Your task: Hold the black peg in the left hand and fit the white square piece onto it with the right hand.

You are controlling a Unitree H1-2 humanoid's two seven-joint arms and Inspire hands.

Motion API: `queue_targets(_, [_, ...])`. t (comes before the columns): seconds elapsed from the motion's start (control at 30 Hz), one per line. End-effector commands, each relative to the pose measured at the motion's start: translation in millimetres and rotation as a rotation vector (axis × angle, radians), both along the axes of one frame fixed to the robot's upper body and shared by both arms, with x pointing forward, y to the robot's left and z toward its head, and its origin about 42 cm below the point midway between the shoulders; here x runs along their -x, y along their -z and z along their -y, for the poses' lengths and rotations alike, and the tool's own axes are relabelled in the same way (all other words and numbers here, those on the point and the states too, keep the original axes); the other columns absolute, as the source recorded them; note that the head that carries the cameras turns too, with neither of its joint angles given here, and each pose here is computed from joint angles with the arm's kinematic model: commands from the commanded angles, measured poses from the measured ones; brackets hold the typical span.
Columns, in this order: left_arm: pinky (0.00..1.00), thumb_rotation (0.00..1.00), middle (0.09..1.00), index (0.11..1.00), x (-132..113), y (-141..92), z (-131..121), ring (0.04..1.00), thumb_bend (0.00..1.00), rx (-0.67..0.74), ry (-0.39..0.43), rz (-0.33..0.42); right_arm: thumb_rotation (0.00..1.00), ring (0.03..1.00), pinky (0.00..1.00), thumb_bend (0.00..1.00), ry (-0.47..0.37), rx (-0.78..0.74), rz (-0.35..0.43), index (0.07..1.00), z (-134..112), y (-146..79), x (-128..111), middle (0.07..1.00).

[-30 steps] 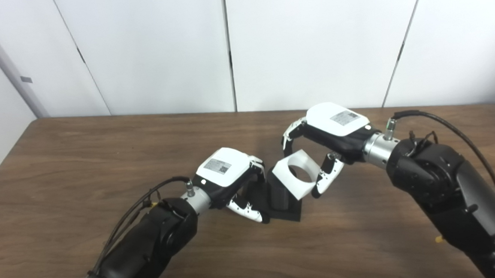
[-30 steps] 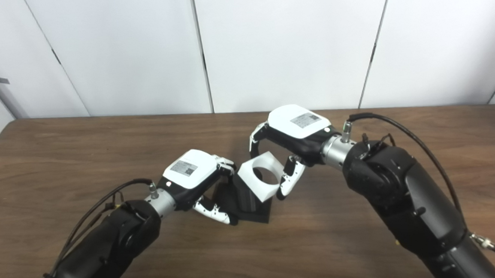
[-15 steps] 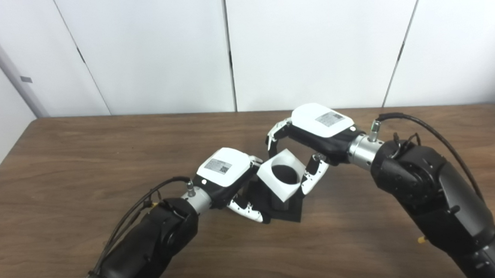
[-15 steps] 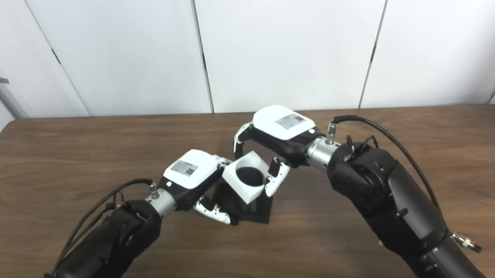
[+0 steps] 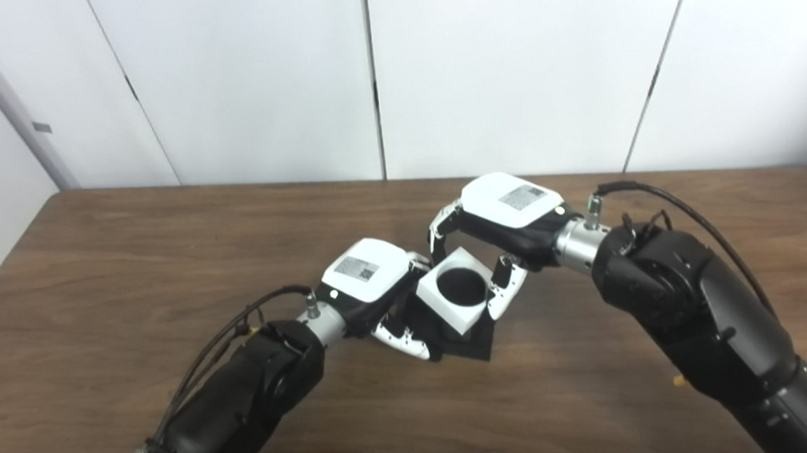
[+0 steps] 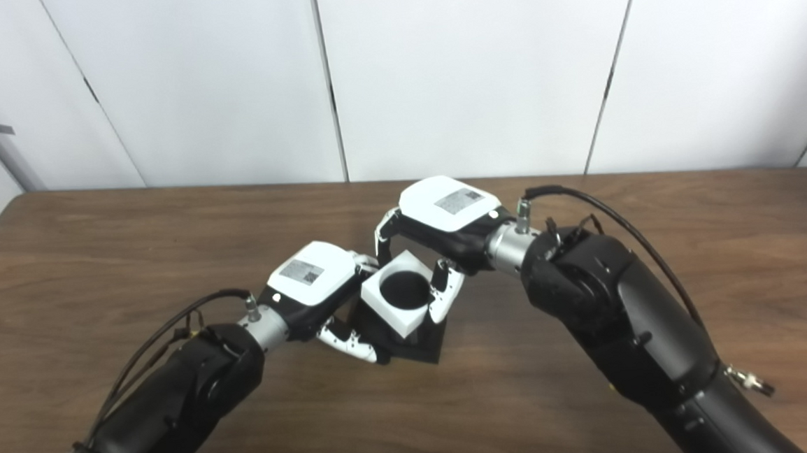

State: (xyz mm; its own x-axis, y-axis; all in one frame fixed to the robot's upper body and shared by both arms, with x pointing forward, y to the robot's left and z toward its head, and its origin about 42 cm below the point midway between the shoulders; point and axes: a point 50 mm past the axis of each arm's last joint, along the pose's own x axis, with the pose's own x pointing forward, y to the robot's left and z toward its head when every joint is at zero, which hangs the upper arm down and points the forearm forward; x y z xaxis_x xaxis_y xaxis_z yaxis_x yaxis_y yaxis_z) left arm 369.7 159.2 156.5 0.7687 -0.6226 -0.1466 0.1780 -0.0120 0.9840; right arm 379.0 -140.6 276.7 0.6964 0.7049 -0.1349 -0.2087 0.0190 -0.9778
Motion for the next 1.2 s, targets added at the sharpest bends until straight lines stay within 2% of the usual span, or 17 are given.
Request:
queue_targets(0.0, [0.76,0.08,0.810,0.493,21,40,4,0.796,0.52,-0.142,0.045,-0.131,0.13,0.784,0.79,0.52,-0.042,0.024,0.032,0.476,-8,-14,-1,0.741])
queue_targets(0.1, [0.77,0.08,0.812,0.493,22,39,5,0.799,0.52,-0.144,0.044,-0.131,0.14,0.792,0.81,0.52,-0.001,0.098,-0.009,0.481,-5,-11,-3,0.762])
queue_targets(0.2, [0.77,0.08,0.811,0.493,22,39,5,0.794,0.52,-0.148,0.044,-0.128,0.15,0.780,0.78,0.52,0.015,0.121,-0.025,0.493,-1,-10,-5,0.771])
queue_targets(0.23, [0.77,0.08,0.812,0.493,22,39,4,0.794,0.52,-0.147,0.043,-0.130,0.20,0.782,0.77,0.67,0.019,0.120,-0.029,0.575,0,-10,-5,0.775])
queue_targets(0.3, [0.77,0.08,0.811,0.493,21,39,4,0.792,0.52,-0.145,0.040,-0.130,0.28,0.790,0.77,0.83,0.023,0.114,-0.033,0.669,2,-10,-5,0.789])
queue_targets(0.4, [0.77,0.08,0.813,0.493,21,39,3,0.795,0.52,-0.145,0.036,-0.133,0.30,0.798,0.77,0.88,0.031,0.110,-0.038,0.698,4,-11,-5,0.800])
queue_targets(0.73, [0.78,0.08,0.813,0.493,21,39,0,0.797,0.52,-0.137,0.036,-0.132,0.29,0.813,0.80,0.90,0.040,0.105,-0.045,0.707,6,-10,-6,0.812])
queue_targets(0.9, [0.77,0.08,0.813,0.493,21,39,0,0.798,0.52,-0.142,0.039,-0.134,0.28,0.806,0.77,0.89,0.043,0.105,-0.030,0.715,8,-13,-6,0.810])
queue_targets(1.17, [0.77,0.08,0.808,0.493,21,40,0,0.791,0.52,-0.137,0.035,-0.135,0.22,0.797,0.75,0.83,0.099,0.023,0.016,0.705,28,-37,-10,0.808])
